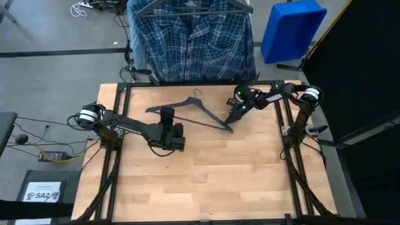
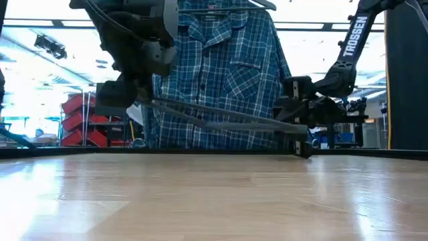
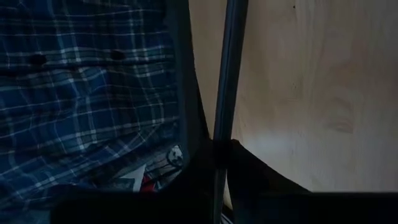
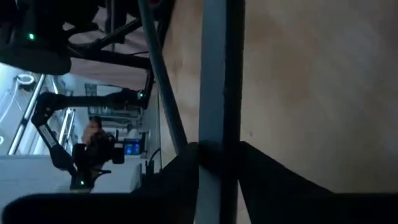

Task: Hang clothes
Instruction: Hang the black hanger on the hanging rack

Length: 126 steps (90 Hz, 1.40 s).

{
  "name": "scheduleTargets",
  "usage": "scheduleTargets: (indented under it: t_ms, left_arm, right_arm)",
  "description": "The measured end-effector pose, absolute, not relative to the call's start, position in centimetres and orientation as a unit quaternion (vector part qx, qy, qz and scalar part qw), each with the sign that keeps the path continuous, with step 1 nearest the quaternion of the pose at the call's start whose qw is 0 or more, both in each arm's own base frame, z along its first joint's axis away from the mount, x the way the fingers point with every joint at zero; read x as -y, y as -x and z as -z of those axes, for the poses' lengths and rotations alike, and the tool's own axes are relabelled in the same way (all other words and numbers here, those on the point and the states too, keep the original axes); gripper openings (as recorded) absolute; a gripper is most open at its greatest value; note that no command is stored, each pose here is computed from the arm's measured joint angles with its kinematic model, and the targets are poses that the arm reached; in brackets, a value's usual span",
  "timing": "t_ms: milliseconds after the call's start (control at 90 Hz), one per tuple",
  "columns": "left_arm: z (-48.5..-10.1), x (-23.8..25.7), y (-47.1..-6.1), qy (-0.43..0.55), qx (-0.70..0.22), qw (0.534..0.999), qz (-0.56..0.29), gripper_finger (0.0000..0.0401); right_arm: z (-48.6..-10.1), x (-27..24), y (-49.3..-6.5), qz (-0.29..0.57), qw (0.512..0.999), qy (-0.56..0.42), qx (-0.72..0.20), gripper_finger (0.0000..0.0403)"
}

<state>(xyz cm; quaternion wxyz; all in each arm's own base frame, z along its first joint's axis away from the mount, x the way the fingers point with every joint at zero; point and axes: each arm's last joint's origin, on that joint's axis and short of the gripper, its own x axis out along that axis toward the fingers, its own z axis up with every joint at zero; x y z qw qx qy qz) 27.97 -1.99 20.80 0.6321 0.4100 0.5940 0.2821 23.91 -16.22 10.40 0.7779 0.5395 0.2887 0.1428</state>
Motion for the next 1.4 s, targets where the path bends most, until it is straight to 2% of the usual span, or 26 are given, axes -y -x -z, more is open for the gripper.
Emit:
scheduleTargets:
  t_ms: [189, 378, 567, 856, 944, 1100, 1256, 1400]
  left_arm:
    - [-20.8, 2.1, -28.0, -0.395, -0.596, 0.642, -0.275, 0.0000]
    - [-20.6, 2.2, -28.2, -0.375, -0.600, 0.657, -0.261, 0.0000]
    - [-20.6, 2.2, -28.2, -0.371, -0.601, 0.659, -0.257, 0.0002]
    - [-20.6, 2.2, -28.1, -0.365, -0.604, 0.661, -0.254, 0.0001]
    - [-20.3, 2.1, -28.2, -0.305, -0.619, 0.685, -0.234, 0.0001]
    - [-18.6, 0.4, -28.1, -0.152, -0.666, 0.716, -0.145, 0.0001]
    - [-17.0, -2.9, -27.2, -0.113, -0.685, 0.705, -0.146, 0.0001]
    - [-15.7, -6.2, -26.4, -0.007, -0.665, 0.739, -0.109, 0.0006]
  right_arm:
    - [-11.0, 16.6, -24.3, -0.155, 0.800, -0.516, -0.264, 0.0004]
    - [-11.7, 16.9, -24.7, -0.166, 0.812, -0.505, -0.241, 0.0000]
    - [-12.3, 17.1, -25.0, -0.182, 0.804, -0.518, -0.229, 0.0002]
    - [-11.9, 18.5, -23.1, -0.165, 0.793, -0.544, -0.217, 0.0003]
    - [-11.3, 18.5, -22.3, -0.150, 0.794, -0.548, -0.216, 0.0001]
    - [-10.7, 18.2, -21.7, -0.138, 0.794, -0.550, -0.218, 0.0004]
    - [-10.8, 17.7, -22.1, -0.150, 0.795, -0.545, -0.221, 0.0004]
    - [-12.2, 16.8, -22.5, -0.171, 0.815, -0.511, -0.211, 0.0001]
